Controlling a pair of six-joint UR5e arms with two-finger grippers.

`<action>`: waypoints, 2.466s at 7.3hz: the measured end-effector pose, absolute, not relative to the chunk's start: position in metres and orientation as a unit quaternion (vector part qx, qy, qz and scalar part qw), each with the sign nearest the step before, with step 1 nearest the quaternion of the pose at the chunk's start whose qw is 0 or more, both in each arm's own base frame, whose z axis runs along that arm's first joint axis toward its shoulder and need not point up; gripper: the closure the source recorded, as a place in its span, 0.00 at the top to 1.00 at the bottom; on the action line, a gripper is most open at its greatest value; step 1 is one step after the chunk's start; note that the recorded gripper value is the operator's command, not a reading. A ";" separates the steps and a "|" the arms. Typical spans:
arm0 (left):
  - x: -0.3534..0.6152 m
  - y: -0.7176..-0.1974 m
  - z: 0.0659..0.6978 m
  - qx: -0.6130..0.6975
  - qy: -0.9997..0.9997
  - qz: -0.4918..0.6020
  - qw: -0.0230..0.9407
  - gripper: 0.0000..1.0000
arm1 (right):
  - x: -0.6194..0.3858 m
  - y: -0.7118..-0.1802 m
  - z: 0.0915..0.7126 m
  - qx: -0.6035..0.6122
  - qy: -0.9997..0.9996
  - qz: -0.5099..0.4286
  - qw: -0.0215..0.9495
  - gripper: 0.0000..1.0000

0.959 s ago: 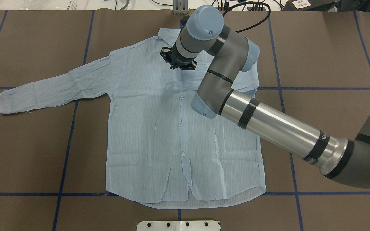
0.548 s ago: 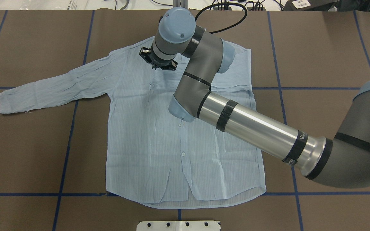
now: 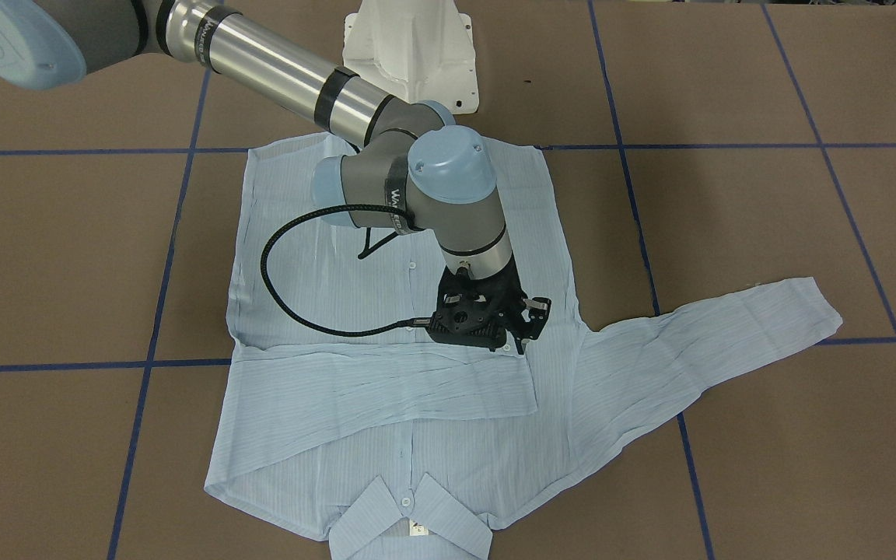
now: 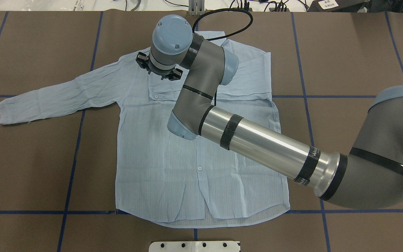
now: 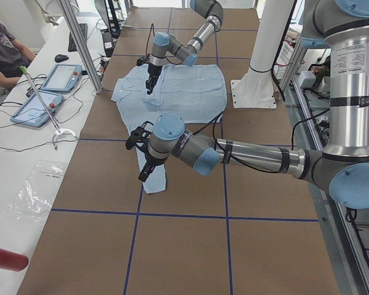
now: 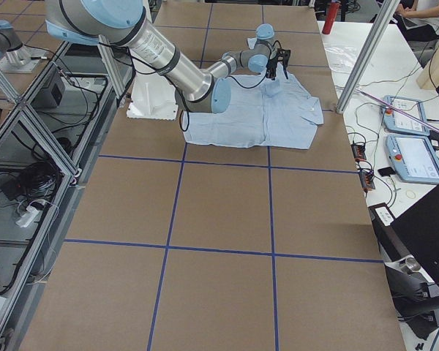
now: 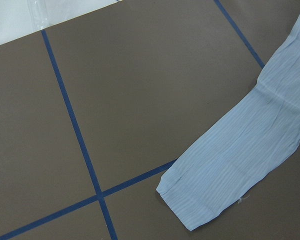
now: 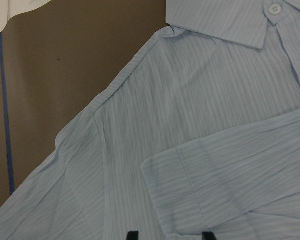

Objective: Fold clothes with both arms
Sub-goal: 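Grasp the sleeve cuff with the right gripper and fold it across the shirt, then release the cuff on the chest while the left gripper reaches the other cuff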

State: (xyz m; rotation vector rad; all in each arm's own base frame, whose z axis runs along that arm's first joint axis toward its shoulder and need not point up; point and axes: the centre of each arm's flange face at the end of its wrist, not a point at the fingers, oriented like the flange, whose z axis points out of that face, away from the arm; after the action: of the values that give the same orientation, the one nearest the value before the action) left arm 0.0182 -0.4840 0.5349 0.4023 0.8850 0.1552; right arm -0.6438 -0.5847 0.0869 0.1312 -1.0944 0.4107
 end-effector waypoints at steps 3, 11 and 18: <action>0.085 -0.500 0.569 0.147 0.449 0.069 0.879 0.97 | -0.603 -0.567 0.113 0.032 -0.518 0.208 0.829 1.00; 0.167 -0.548 0.663 0.058 0.427 -0.018 0.902 0.85 | -0.557 -0.537 0.175 0.021 -0.519 0.202 0.830 1.00; 0.183 -0.555 0.676 0.045 0.420 -0.014 0.906 0.42 | -0.558 -0.534 0.181 0.019 -0.517 0.200 0.832 1.00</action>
State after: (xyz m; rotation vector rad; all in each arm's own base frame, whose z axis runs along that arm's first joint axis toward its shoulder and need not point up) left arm 0.1834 -0.5549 0.6757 0.0927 0.8679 -0.0290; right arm -0.5582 -0.5344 0.1807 0.0402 -1.0959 0.4249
